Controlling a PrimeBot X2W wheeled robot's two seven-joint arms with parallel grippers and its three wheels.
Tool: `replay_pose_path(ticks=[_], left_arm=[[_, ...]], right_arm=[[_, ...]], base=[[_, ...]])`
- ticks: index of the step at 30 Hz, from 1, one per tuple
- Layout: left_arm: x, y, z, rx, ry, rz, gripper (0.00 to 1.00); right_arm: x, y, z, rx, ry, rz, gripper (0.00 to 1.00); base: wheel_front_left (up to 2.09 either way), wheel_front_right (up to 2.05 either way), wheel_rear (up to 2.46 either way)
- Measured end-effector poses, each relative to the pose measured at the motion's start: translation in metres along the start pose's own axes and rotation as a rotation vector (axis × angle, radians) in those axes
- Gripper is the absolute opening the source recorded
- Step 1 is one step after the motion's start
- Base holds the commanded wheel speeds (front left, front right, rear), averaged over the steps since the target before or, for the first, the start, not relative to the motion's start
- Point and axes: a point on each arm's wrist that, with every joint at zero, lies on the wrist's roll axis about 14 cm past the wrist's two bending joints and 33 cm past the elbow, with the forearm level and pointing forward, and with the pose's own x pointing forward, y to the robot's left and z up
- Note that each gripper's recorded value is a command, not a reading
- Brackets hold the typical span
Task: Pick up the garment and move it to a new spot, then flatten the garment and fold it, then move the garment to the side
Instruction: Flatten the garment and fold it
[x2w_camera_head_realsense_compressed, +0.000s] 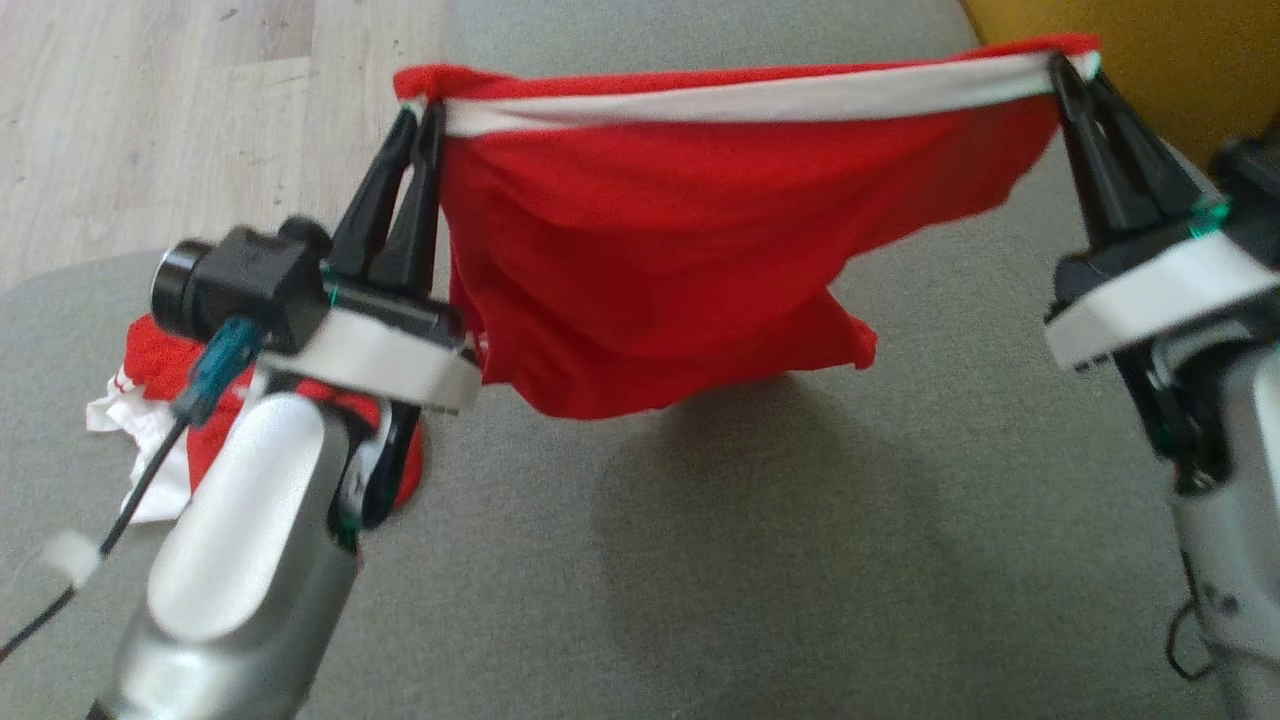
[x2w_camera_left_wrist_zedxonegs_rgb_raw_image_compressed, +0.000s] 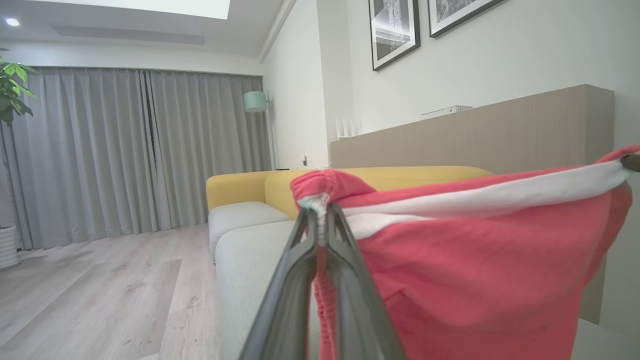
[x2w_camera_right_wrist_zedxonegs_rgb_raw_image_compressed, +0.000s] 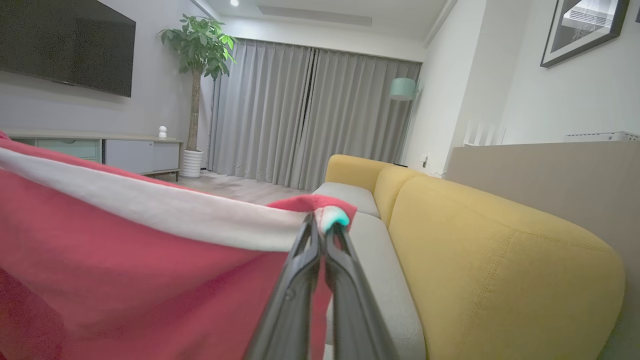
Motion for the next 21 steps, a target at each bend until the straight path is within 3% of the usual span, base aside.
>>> replay_pose_path(ticks=[8, 13, 16, 21], left_arm=[[-0.019, -0.014, 0.027, -0.019, -0.032, -0.021, 0.0], [-0.008, -0.007, 0.001, -0.057, 0.065, -0.032, 0.0], [0.013, 0.002, -0.025, -0.043, 0.146, -0.057, 0.0], [0.079, 0.038, -0.052, 0.005, 0.18, -0.073, 0.0]], right_arm=[[-0.027, -0.009, 0.007, 0.032, 0.04, -0.043, 0.0], [-0.02, -0.006, -0.017, 0.064, 0.123, -0.032, 0.0], [0.004, -0.009, -0.037, 0.084, 0.168, -0.023, 0.0], [0.09, -0.025, -0.045, 0.038, 0.119, -0.014, 0.0]], base=[[0.0, 0.0, 0.0], [0.0, 0.0, 0.0], [0.0, 0.0, 0.0], [0.0, 0.0, 0.0]])
